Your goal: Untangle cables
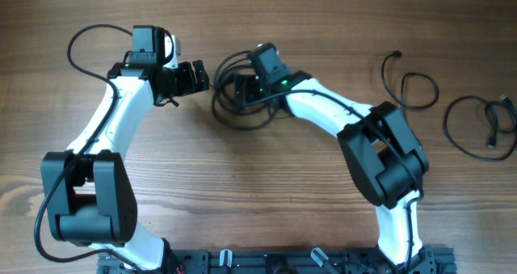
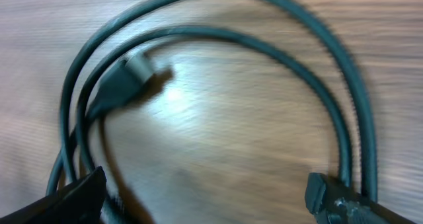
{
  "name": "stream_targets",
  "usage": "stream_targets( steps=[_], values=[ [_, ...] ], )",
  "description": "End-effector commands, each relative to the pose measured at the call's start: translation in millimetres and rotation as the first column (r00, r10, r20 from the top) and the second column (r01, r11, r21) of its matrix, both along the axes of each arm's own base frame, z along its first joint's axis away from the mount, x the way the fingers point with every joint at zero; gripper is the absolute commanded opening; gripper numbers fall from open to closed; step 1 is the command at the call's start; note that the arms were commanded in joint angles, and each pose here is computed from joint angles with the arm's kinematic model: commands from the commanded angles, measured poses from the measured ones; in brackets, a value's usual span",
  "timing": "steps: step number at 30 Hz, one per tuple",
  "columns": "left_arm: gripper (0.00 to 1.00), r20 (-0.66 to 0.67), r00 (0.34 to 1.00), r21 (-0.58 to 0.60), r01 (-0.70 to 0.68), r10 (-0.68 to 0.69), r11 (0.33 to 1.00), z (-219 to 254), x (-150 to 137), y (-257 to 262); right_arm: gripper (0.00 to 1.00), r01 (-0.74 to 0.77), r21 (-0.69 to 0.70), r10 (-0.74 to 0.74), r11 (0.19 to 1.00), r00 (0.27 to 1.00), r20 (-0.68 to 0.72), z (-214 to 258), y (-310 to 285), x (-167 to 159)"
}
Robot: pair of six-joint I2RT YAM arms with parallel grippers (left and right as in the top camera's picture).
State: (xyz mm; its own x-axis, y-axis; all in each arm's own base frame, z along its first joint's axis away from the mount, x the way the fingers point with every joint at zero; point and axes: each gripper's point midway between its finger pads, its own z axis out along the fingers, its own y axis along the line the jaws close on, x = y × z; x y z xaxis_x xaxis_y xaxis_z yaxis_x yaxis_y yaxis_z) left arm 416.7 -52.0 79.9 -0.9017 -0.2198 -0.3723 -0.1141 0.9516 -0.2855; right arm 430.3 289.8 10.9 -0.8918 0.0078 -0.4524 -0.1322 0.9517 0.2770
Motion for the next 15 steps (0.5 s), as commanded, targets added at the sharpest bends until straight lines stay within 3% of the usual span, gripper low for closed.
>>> stream_targets(
  steps=[1, 12, 15],
  values=[
    [1.00, -0.018, 1.000, 0.013, 0.002, -0.002, 1.000, -8.6, -2.5, 2.4, 1.00, 0.127, -0.099, -0.137, 0.987, 0.985, -0.102, -41.3, -49.7, -5.3],
    [1.00, -0.017, 1.000, 0.013, 0.002, -0.002, 1.000, -8.6, -2.4, 2.4, 1.00, 0.150, -0.042, -0.156, 0.988, 0.970, -0.189, -38.9, -72.8, -4.0],
    [1.00, -0.015, 1.000, 0.012, 0.002, -0.002, 1.000, -8.4, -2.0, 2.4, 1.00, 0.013, 0.085, 0.009, 0.996, 0.967, -0.256, -24.9, -59.4, -16.8]
  ],
)
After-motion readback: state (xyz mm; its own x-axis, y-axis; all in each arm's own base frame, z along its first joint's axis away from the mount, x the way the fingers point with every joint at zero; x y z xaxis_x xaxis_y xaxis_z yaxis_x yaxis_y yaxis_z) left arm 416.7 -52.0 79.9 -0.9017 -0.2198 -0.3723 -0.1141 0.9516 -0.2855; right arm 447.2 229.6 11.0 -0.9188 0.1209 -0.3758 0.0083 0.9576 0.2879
